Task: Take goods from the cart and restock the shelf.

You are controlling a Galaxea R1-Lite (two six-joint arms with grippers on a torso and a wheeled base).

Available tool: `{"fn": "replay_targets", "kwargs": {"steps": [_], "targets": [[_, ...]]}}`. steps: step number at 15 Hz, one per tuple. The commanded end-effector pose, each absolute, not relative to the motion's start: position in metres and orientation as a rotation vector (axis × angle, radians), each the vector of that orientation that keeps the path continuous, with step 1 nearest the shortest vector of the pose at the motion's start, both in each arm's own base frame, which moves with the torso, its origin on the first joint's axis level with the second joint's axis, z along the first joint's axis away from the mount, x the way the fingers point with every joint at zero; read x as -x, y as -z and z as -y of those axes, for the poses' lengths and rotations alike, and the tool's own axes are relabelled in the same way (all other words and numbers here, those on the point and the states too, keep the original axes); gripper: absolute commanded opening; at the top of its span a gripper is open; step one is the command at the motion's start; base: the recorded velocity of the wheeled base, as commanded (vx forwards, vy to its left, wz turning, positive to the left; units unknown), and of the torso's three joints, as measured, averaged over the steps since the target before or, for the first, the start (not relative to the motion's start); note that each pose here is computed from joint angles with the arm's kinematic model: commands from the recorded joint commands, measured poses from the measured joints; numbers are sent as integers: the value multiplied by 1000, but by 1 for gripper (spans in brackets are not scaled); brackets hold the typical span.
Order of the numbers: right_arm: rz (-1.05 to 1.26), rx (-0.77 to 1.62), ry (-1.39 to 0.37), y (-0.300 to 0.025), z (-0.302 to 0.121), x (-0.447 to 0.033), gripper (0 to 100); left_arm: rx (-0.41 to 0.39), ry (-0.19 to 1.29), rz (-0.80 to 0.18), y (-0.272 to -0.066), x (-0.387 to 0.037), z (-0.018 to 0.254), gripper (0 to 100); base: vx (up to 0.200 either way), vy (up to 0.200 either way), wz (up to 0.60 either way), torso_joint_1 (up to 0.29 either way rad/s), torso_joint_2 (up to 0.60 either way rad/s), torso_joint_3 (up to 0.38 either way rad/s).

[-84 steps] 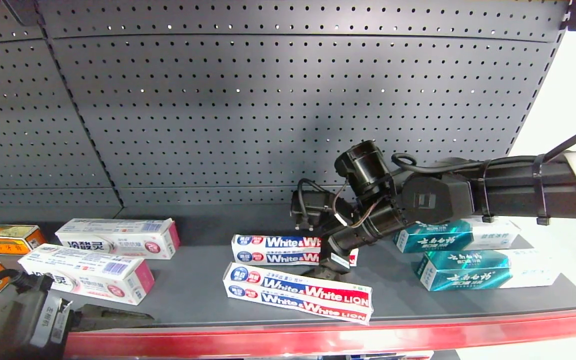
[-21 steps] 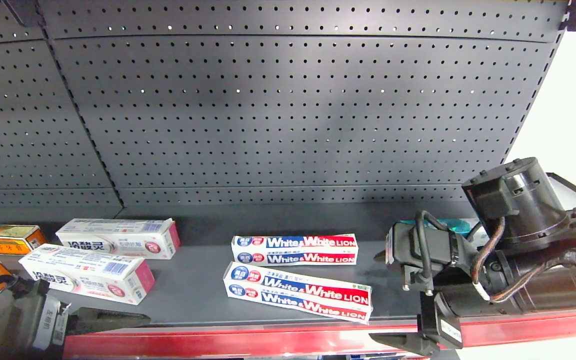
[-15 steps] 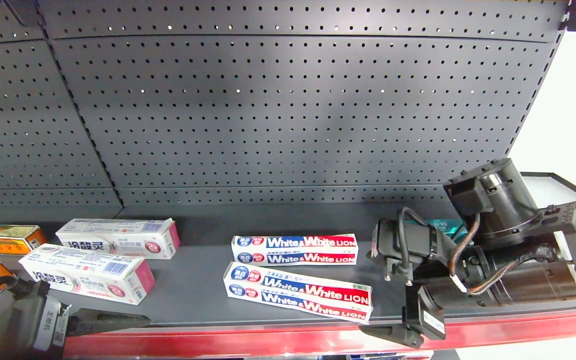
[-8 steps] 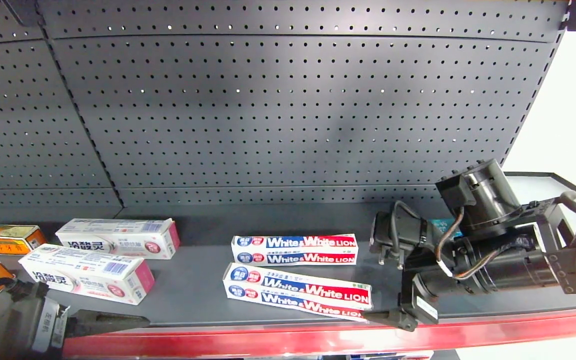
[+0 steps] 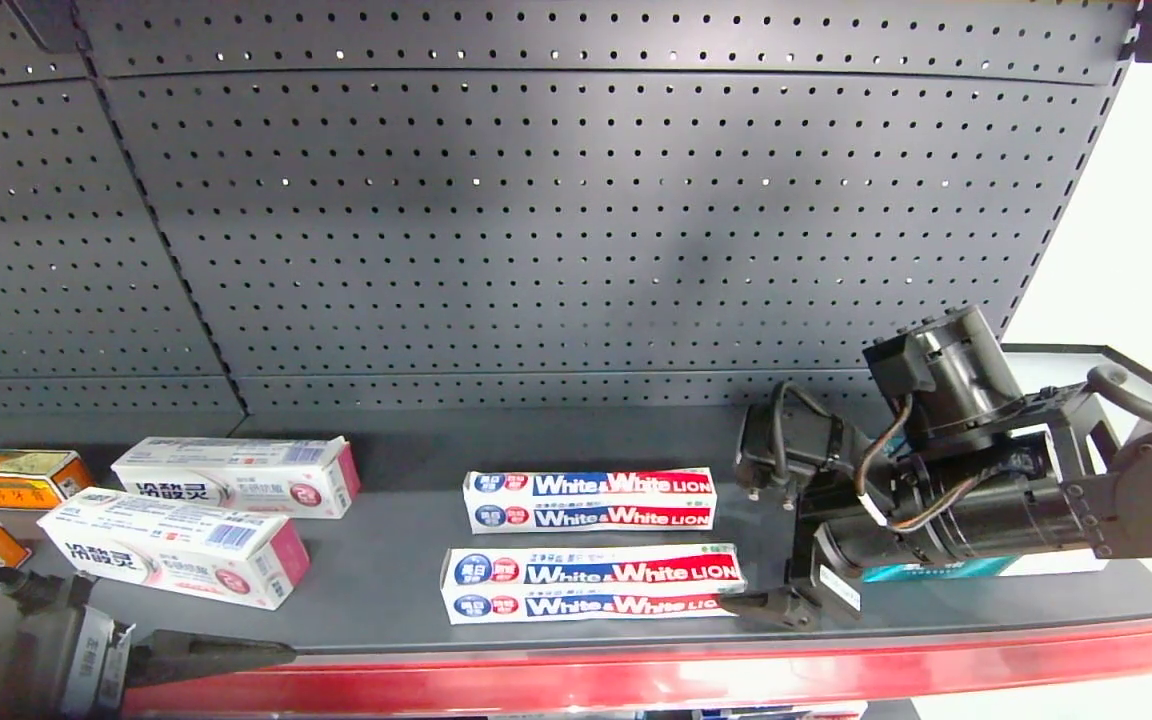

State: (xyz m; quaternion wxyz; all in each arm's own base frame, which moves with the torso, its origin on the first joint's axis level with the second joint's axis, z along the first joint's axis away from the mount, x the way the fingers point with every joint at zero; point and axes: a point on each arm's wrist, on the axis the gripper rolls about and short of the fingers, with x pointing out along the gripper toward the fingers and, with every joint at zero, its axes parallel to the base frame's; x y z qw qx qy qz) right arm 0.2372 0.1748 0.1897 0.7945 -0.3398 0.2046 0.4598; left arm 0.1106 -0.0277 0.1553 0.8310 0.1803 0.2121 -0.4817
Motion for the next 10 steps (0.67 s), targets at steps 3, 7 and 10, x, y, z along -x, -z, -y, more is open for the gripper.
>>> {"fn": "replay_targets", "kwargs": {"steps": [3, 7, 10], "targets": [[-437, 731, -989, -192, -167, -226, 100, -378, 1020, -448, -156, -110, 28, 100, 0, 0, 0, 0, 0, 0], [-387, 713, -952, -207, -148, -210, 100, -386, 1014, -427, -158, -112, 28, 100, 0, 0, 0, 0, 0, 0], [-327, 689, -885, -225, -127, -201, 100, -372, 1010, -435, -158, -112, 28, 100, 0, 0, 0, 0, 0, 0]]}}
